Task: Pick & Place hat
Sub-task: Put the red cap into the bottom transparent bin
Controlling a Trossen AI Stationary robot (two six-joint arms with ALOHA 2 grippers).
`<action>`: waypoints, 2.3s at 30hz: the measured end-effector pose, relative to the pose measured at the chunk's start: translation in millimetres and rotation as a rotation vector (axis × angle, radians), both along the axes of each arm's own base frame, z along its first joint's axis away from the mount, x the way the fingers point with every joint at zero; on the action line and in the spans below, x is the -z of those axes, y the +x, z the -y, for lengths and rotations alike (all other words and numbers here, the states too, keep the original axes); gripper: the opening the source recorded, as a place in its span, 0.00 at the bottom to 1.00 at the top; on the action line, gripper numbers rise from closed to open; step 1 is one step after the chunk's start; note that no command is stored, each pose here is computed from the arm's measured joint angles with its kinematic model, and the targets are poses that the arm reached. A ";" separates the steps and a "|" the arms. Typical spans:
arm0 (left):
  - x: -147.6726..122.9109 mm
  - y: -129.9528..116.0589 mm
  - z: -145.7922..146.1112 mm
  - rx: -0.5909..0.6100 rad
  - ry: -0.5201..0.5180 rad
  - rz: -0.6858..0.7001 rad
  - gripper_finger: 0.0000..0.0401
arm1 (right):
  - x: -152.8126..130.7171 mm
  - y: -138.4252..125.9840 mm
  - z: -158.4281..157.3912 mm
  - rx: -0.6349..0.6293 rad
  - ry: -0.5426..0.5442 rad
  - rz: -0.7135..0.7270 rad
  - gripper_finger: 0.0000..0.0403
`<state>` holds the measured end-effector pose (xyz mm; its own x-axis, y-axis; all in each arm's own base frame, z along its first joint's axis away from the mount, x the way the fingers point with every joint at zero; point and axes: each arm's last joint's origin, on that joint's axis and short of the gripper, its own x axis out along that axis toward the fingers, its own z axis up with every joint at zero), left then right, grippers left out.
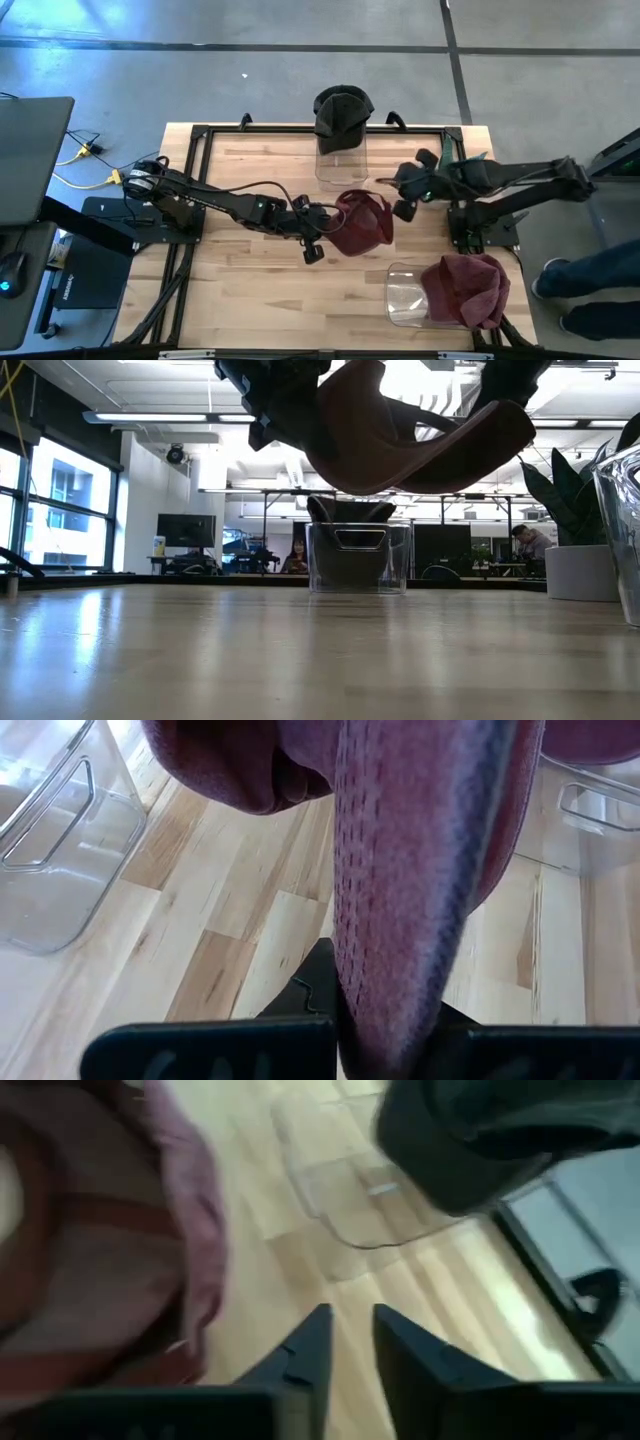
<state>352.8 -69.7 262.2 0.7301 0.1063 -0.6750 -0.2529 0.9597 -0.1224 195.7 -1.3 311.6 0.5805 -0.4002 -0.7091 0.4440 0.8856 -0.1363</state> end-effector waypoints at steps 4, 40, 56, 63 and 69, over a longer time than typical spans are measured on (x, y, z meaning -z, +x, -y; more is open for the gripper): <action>0.0 0.0 0.0 0.000 0.000 0.000 0.00 | -9.0 -10.7 -1.6 -0.108 0.113 0.051 0.33; 61.6 43.2 -34.8 -0.017 -0.357 -0.073 0.00 | 22.3 36.1 62.3 0.272 -0.271 -0.123 0.01; 58.4 48.3 -62.8 -0.035 -0.431 -0.016 0.00 | 9.5 40.1 14.7 -0.034 0.147 -0.008 0.01; 53.0 52.8 -62.3 -0.026 -0.430 0.056 0.00 | 41.6 59.5 -9.5 -0.107 0.234 -0.042 0.01; 51.2 54.1 -62.7 -0.025 -0.433 0.079 0.00 | 73.6 80.2 -1.7 -0.033 0.228 -0.154 0.00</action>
<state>406.9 -7.1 211.0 0.7819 -0.1562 -0.6035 -0.2488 0.8095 -0.5319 276.0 0.4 238.0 0.4693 -0.2024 -0.8595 0.4036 0.9149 0.0049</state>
